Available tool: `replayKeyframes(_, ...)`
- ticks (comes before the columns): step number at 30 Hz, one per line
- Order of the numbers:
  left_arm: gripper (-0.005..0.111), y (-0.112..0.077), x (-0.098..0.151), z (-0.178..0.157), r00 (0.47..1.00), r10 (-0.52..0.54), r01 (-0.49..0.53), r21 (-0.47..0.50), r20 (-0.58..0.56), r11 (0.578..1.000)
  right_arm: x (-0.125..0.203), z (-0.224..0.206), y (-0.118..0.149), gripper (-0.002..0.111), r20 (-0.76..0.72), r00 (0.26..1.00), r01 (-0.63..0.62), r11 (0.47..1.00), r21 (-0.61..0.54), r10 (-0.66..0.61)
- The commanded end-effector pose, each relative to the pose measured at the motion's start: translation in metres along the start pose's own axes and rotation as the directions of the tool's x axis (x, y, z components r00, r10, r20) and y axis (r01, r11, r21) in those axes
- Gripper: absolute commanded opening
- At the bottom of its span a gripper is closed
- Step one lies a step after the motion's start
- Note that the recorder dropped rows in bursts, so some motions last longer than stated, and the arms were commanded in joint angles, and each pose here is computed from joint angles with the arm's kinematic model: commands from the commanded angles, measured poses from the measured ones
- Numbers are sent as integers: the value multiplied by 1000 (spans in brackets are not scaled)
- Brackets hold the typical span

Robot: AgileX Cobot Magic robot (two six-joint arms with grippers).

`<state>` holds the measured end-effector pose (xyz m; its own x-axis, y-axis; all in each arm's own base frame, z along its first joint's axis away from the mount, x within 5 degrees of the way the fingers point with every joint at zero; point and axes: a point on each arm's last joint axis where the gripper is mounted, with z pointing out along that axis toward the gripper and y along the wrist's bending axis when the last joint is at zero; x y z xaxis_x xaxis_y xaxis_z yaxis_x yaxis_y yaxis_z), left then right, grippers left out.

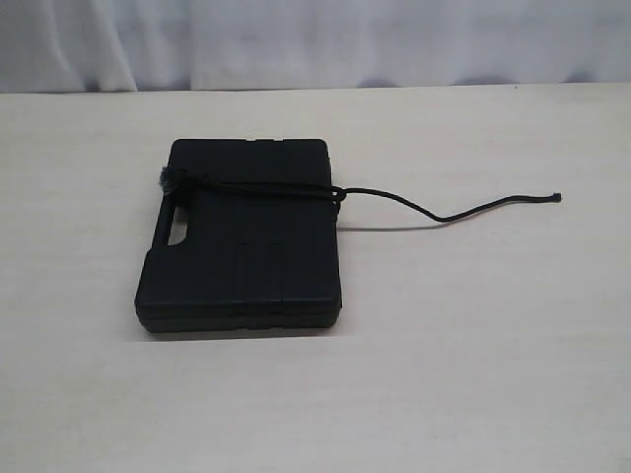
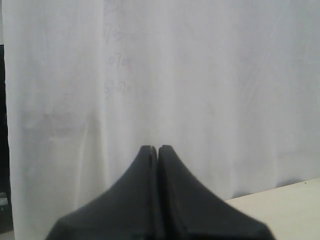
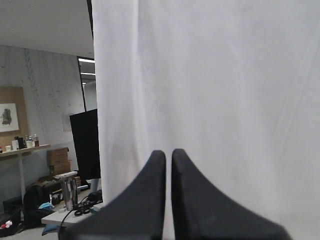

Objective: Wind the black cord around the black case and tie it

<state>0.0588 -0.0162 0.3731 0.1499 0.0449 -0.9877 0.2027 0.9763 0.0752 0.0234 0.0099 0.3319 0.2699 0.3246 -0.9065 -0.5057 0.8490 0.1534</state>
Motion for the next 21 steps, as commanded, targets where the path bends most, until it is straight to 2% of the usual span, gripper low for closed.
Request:
replayKeyframes(1, 0, 0, 1, 0, 1000, -13, 13, 3, -1, 1000, 0, -2, 0, 4, 8, 1000, -10, 1000, -3, 10)
replayKeyframes(15, 0, 0, 1, 0, 1000, -13, 13, 3, -1, 1000, 0, -2, 0, 4, 8, 1000, -8, 1000, -2, 8)
replayKeyframes(21, 0, 0, -1, -5, 1000, 18, -18, -6, 19, 1000, 0, -2, 0, 4, 8, 1000, -10, 1000, -3, 10)
